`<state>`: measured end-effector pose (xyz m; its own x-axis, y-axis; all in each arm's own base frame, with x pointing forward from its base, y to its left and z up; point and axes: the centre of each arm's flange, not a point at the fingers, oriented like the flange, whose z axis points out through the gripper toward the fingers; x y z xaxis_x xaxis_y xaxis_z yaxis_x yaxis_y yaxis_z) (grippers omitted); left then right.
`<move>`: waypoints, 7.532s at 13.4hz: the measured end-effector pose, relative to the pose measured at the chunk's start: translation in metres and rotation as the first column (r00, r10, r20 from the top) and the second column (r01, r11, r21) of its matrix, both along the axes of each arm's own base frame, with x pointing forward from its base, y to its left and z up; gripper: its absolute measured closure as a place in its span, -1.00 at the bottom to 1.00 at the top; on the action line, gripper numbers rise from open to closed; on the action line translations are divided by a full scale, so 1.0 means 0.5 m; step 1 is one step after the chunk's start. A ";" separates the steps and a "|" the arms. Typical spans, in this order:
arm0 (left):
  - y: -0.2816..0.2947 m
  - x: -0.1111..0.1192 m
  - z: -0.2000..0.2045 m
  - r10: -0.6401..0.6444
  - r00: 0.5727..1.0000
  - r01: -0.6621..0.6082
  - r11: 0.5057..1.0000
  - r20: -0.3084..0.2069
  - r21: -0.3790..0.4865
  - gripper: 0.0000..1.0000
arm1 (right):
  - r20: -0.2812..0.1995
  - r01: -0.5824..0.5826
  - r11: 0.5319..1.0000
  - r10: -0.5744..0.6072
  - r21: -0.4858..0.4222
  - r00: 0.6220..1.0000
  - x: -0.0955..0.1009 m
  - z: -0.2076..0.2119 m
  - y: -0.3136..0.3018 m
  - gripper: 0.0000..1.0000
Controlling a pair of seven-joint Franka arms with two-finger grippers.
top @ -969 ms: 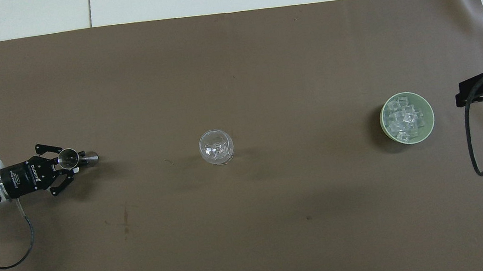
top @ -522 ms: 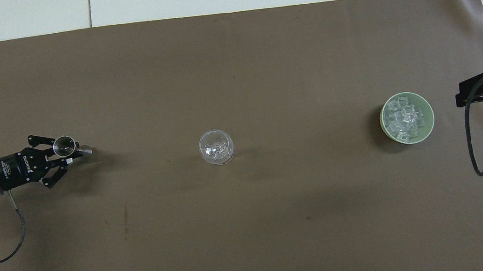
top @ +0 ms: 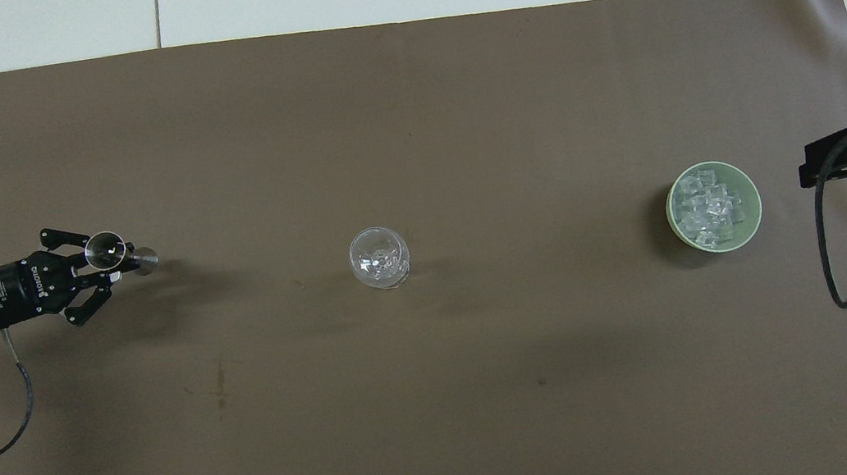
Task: Pour wine and add ice with both arms
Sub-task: 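Close the left gripper on the silver cup and lift it, then carry the silver cup with the left gripper over the clear glass, then tilt the silver cup over the clear glass with the left gripper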
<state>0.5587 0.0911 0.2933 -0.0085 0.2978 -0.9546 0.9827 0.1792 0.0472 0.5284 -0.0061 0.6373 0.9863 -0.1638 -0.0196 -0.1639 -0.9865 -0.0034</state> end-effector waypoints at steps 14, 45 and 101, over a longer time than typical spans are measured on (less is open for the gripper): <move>-0.229 0.011 0.208 -0.125 0.992 0.125 0.992 -0.018 0.008 0.56 | 0.000 0.000 1.000 0.000 0.000 1.000 0.000 0.000 0.000 -1.00; -0.598 -0.032 0.289 -0.167 0.986 0.124 0.807 0.023 0.578 0.56 | 0.000 0.000 1.000 0.000 0.000 1.000 0.000 0.000 0.000 -1.00; -0.774 -0.077 0.482 -0.595 0.766 -0.061 0.306 0.241 0.950 0.56 | 0.000 0.000 1.000 0.000 0.000 1.000 0.000 0.000 0.000 -1.00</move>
